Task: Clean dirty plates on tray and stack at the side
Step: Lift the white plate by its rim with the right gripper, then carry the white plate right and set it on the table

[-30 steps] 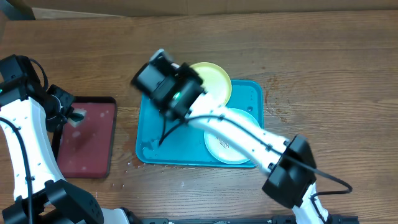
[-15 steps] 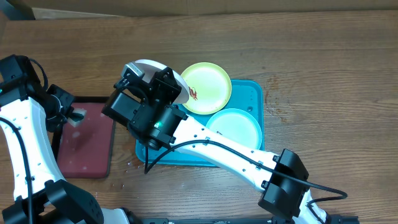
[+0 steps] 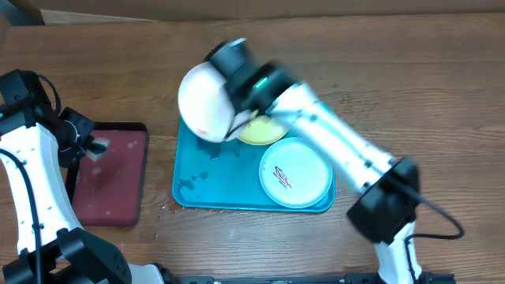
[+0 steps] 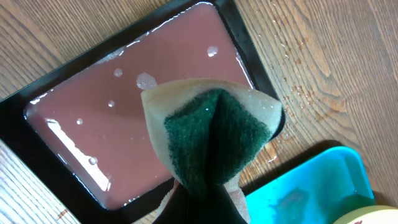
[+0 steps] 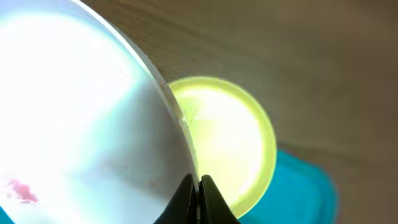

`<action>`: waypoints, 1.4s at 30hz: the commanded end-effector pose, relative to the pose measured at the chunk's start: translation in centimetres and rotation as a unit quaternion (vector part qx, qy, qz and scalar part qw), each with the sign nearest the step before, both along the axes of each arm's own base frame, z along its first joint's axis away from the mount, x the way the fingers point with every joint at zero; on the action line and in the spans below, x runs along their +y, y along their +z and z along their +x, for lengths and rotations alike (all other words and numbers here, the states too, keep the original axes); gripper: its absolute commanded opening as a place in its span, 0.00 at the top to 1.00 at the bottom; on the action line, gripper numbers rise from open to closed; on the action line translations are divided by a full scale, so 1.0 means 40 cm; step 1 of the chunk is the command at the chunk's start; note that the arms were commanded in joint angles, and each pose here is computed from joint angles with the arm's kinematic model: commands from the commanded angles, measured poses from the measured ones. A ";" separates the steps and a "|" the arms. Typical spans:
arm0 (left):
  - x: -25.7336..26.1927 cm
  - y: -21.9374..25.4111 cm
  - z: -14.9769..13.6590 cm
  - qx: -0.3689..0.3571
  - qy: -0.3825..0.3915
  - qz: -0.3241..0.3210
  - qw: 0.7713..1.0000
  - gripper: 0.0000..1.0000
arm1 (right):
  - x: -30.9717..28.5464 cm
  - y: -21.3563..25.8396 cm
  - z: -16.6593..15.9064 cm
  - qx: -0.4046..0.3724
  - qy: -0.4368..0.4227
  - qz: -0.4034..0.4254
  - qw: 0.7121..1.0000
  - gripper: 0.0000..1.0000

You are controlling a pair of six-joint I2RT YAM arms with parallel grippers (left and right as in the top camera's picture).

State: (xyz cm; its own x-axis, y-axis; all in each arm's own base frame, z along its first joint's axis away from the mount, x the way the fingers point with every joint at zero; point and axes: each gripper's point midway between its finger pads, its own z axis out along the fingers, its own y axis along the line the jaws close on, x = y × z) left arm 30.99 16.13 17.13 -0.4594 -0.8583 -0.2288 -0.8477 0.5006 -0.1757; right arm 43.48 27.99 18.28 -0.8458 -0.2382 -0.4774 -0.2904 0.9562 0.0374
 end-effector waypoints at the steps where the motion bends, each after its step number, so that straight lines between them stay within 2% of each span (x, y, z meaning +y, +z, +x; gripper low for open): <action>1: 0.003 0.009 -0.001 -0.003 -0.007 0.008 1.000 0.96 | -0.086 0.132 0.012 0.087 -0.025 0.214 0.973 0.96; 5: 0.003 0.009 -0.001 -0.003 -0.007 0.008 1.000 0.96 | -0.374 0.087 0.049 0.131 -0.147 0.201 0.960 0.96; 9: 0.001 0.010 0.002 -0.005 -0.008 0.008 1.000 0.96 | -0.573 0.061 0.047 0.133 -0.177 0.175 0.959 0.96; 12: 0.000 0.011 0.008 -0.009 -0.009 0.007 1.000 0.96 | -0.727 0.018 0.041 0.131 -0.240 0.131 0.953 0.96; 16: -0.003 0.010 0.006 -0.008 -0.011 0.006 1.000 0.96 | -0.852 -0.048 0.033 0.131 -0.298 0.100 0.940 0.96; 20: -0.003 0.010 0.006 -0.007 -0.011 0.006 1.000 0.96 | -0.934 -0.137 0.017 0.141 -0.356 0.102 0.918 0.96; 28: -0.005 0.011 0.010 -0.009 -0.012 0.007 1.000 0.96 | -0.954 -0.270 -0.032 0.173 -0.371 0.103 0.907 0.96; 30: -0.005 0.011 0.010 -0.009 -0.012 0.007 1.000 0.96 | -0.948 -0.281 -0.037 0.180 -0.370 0.102 0.906 0.87; 32: -0.006 0.011 0.010 -0.010 -0.013 0.005 1.000 0.96 | -0.938 -0.283 -0.035 0.181 -0.365 0.104 0.907 0.65; 33: -0.008 0.011 0.012 -0.011 -0.014 0.003 1.000 0.96 | -0.929 -0.282 -0.032 0.182 -0.361 0.110 0.908 0.49; 34: -0.011 0.011 0.013 -0.013 -0.015 0.000 1.000 0.96 | -0.915 -0.280 -0.028 0.183 -0.355 0.119 0.909 0.38; 36: -0.011 0.012 0.014 -0.014 -0.015 -0.001 1.000 0.96 | -0.867 -0.271 -0.012 0.182 -0.325 0.154 0.915 0.35; 40: -0.013 0.012 0.015 -0.015 -0.016 -0.002 1.000 0.96 | -0.698 -0.221 0.043 0.158 -0.192 0.247 0.936 0.36; 42: -0.016 0.012 0.016 -0.017 -0.017 -0.006 1.000 0.96 | -0.626 -0.211 0.063 0.145 -0.155 0.249 0.945 0.36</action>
State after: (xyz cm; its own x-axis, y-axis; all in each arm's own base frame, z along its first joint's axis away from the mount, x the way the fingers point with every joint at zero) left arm 31.25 16.03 17.19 -0.4607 -0.8570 -0.2307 -0.8434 0.5037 -0.1868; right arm 45.20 -3.35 7.81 -0.9134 0.3778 -0.1517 0.2875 0.8624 0.4166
